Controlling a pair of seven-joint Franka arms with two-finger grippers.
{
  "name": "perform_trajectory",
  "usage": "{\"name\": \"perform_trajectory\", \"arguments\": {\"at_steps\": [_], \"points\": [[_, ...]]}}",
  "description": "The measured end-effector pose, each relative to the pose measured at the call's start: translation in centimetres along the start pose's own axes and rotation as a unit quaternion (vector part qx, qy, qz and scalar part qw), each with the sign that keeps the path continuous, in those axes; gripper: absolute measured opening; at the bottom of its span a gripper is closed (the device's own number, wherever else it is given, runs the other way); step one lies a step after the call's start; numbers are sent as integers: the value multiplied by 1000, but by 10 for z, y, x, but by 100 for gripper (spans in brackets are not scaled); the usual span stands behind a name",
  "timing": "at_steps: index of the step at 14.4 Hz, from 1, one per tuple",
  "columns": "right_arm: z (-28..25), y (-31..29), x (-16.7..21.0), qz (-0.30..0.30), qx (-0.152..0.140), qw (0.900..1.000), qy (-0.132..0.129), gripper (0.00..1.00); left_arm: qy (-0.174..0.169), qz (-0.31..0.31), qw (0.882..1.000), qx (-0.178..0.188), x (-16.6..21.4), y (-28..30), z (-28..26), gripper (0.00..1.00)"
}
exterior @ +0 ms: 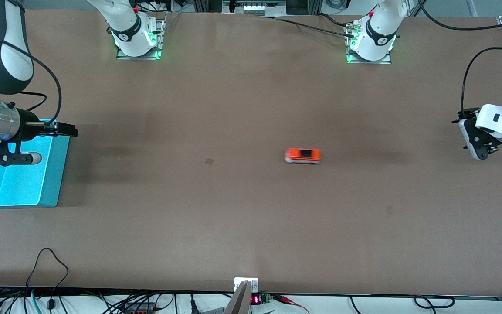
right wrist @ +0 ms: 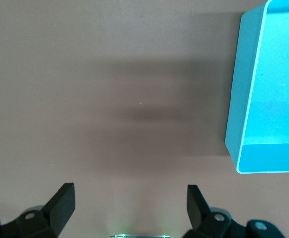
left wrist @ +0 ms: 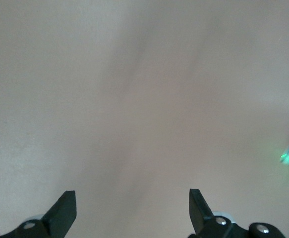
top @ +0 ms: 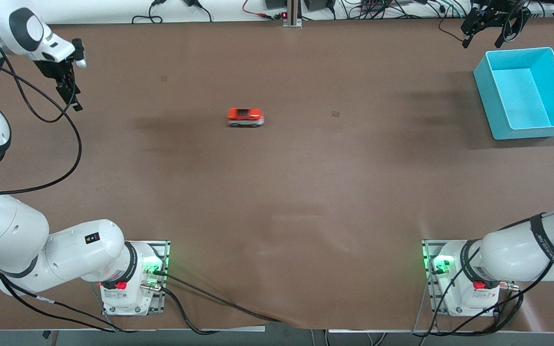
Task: Wind up bus and store in blue box
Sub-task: 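Release the bus so it rolls toward the blue box, then raise the left gripper away while the right gripper approaches the bus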
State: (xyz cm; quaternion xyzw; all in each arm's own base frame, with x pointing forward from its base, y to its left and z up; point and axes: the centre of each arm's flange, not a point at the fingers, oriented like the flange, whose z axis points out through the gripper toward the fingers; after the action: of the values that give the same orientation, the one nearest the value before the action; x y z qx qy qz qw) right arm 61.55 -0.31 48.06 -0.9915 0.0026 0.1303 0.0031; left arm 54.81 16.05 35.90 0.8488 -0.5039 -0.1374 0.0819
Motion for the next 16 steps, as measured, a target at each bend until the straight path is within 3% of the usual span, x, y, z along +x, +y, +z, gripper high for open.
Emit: {"name": "perform_trajectory", "arguments": {"at_steps": [6,12,14,16], "points": [[6,1,2,-4,0,1000,-5,100,-24,-156,987,-14,75,43,-84,100],[6,3,2,-15,0,1000,-6,100,-18,-331,943,29,157,111,-145,100],[6,3,2,-16,0,1000,-6,100,-8,-365,930,39,167,120,-156,100],[6,3,2,-16,0,1000,-6,100,0,-378,925,44,172,124,-164,100]]}}
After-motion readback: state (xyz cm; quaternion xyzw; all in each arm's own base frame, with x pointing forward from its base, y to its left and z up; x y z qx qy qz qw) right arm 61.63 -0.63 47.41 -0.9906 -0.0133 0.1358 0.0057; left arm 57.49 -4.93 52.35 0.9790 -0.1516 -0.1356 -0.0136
